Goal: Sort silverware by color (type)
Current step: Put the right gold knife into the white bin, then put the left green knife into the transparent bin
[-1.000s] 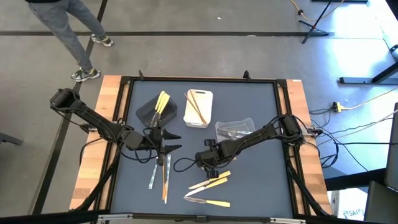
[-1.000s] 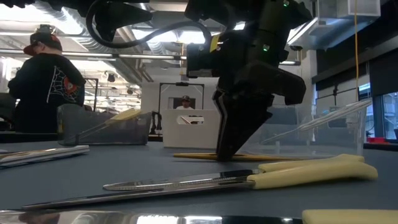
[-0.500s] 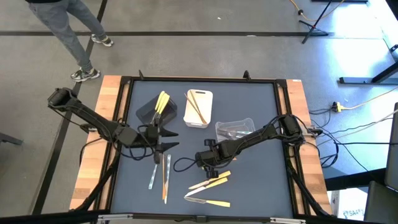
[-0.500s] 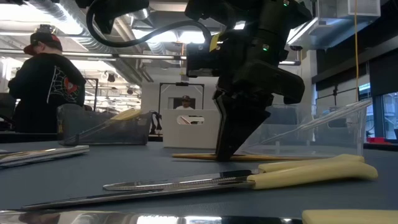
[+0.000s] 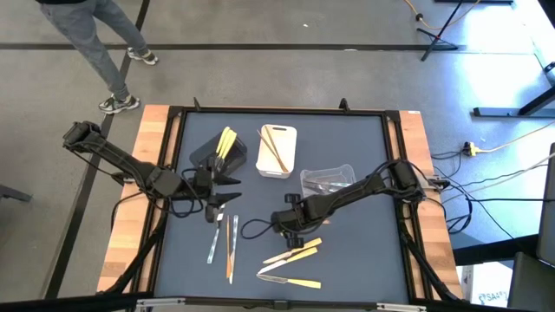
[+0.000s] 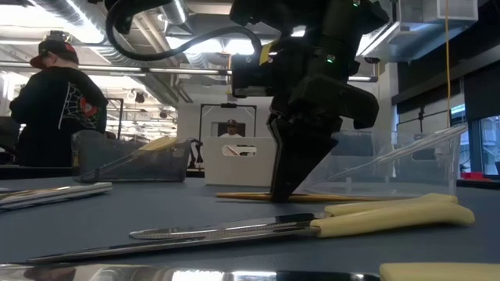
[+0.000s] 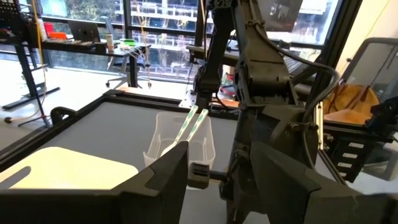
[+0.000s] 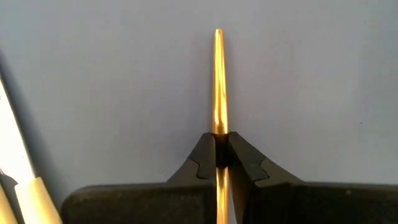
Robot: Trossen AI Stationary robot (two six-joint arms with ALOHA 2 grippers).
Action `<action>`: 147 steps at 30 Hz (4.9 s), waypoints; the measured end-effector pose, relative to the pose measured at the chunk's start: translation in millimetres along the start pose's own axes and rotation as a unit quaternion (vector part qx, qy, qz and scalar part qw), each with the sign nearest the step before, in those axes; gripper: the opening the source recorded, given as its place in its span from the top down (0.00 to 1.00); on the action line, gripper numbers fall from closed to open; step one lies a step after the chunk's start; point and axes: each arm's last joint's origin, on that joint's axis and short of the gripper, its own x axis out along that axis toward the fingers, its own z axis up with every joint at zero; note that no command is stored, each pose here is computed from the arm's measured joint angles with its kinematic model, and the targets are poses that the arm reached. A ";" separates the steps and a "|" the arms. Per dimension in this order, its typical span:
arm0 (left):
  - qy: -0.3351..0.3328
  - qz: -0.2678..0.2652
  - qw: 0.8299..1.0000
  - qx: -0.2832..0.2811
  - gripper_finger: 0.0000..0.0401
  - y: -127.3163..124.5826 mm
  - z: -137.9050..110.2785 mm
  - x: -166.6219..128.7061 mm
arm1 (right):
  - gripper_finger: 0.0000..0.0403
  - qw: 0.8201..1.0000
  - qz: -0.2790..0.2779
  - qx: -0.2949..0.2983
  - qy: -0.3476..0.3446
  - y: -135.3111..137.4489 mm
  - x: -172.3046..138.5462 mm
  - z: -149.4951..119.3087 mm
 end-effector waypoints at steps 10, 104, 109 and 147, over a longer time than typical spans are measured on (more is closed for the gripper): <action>0.008 0.001 1.000 0.005 0.58 1.2 -0.8 -1.6 | 0.99 0.999 0.027 0.002 -0.024 4.6 -28.6 29.9; 0.417 0.032 0.827 -0.375 0.58 11.7 -57.1 -44.5 | 0.99 0.923 -0.209 0.280 -0.162 -248.6 -25.1 79.8; 0.432 0.044 0.824 -0.363 0.58 8.3 -63.5 -40.9 | 0.99 0.923 -0.211 0.285 -0.151 -253.0 -22.1 74.3; 0.551 0.129 0.636 -0.525 0.58 -36.0 -99.5 -32.5 | 0.74 0.924 -0.207 0.284 -0.151 -252.9 -21.8 74.3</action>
